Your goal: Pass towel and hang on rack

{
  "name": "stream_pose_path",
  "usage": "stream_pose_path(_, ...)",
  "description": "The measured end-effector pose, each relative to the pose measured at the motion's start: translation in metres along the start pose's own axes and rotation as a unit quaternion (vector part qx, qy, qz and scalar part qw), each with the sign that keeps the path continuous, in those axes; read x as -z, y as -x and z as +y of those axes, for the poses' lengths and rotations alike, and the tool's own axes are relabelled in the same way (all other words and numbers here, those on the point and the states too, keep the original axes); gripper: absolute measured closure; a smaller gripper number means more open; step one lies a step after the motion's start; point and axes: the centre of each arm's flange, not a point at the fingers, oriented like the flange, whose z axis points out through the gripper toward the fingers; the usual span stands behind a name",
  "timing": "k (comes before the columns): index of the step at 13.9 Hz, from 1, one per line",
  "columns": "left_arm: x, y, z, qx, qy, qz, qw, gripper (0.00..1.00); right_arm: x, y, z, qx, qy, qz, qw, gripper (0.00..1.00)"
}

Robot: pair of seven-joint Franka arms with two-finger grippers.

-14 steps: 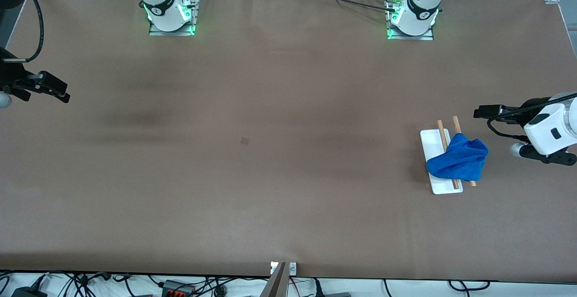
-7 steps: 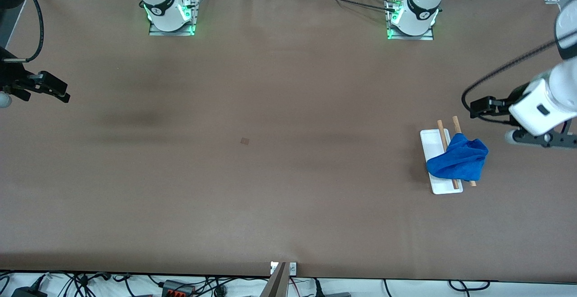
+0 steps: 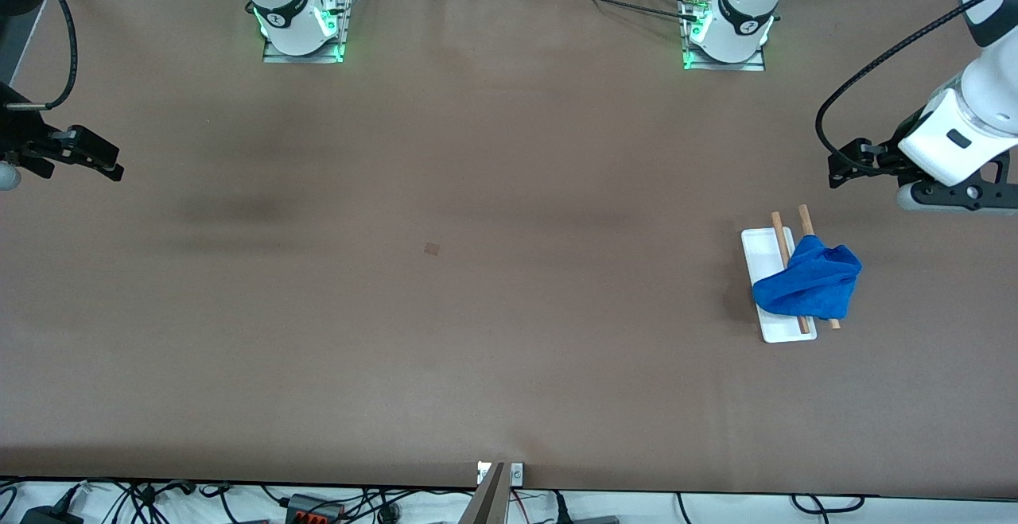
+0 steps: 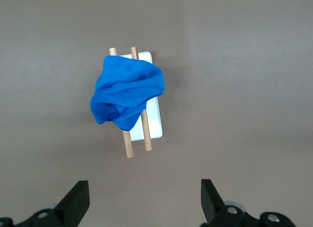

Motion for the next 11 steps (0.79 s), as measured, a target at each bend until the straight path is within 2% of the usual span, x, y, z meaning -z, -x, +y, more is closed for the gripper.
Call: stream_pose_path(11,-0.0007,0.0022,-0.0056,0.006,0.0,0.003,1.0,0.0,0.0,0.0,-0.0001,0.0,0.0,0.0,1.0,0.0)
